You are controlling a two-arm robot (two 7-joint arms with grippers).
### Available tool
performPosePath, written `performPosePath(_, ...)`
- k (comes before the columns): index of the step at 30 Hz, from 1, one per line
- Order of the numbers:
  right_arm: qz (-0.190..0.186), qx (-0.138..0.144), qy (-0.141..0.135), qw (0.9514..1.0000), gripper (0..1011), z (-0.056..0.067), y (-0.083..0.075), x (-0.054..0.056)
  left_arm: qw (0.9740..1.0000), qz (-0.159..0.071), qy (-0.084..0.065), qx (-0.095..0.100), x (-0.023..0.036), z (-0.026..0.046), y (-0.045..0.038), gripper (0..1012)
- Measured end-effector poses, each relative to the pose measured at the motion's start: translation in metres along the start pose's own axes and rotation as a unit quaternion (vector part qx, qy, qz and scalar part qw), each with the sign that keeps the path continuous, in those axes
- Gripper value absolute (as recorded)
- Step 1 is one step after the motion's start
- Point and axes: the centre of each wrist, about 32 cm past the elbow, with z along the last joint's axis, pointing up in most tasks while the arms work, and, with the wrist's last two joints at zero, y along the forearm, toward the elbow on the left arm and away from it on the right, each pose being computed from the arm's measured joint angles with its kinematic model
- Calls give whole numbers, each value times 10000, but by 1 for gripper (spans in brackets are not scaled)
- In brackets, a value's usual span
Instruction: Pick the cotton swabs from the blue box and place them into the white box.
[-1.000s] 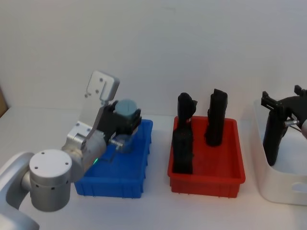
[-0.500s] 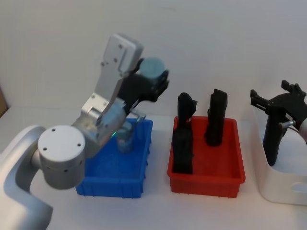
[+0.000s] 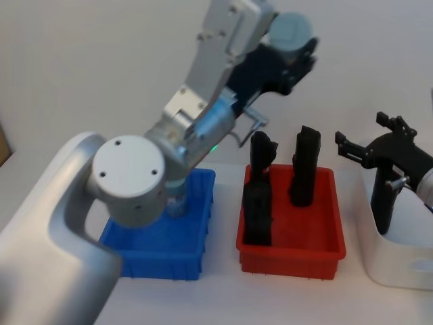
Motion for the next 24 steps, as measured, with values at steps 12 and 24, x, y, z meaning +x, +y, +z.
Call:
performPosePath(12,-153,225,-602,9978,1002,-147,87,-86,9981,-409,-105,-444,-165,218,-241,668)
performPosePath(24,-346,775,-1171,9895,1001,-225,152,-137,9973,-580,-18,-458,-279,203,-340,668)
